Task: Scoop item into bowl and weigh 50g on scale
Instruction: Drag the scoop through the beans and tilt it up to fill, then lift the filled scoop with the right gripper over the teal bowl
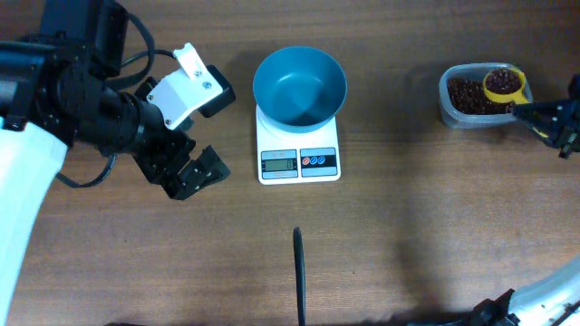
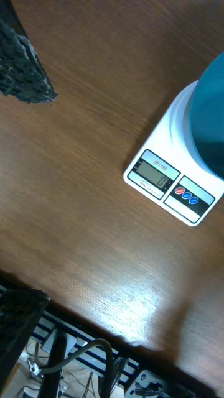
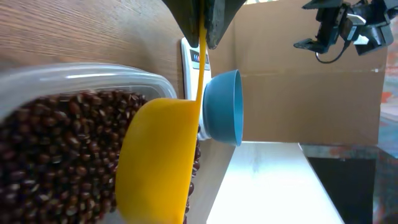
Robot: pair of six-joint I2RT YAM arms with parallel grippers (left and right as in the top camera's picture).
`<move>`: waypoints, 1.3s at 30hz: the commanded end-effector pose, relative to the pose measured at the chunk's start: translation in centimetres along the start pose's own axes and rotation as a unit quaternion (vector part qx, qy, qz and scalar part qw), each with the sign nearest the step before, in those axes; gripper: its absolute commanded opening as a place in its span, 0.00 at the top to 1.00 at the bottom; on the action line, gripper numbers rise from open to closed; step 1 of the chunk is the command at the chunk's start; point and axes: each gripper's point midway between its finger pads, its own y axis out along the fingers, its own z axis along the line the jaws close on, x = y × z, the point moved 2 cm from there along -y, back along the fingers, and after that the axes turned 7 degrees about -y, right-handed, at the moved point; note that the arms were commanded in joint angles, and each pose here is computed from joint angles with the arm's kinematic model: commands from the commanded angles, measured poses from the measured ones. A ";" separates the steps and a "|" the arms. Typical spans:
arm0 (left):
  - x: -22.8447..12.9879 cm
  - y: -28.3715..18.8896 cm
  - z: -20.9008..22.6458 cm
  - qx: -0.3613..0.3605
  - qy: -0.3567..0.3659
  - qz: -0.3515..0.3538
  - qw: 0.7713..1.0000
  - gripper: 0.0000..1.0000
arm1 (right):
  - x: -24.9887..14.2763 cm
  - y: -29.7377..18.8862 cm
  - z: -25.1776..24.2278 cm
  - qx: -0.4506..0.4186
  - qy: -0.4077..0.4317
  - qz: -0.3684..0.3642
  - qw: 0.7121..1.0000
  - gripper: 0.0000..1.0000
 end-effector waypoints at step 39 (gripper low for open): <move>0.5 -0.8 -0.5 0.001 0.019 -0.017 1.000 0.01 | -0.7 3.1 5.1 0.097 -0.029 -0.013 0.995 0.96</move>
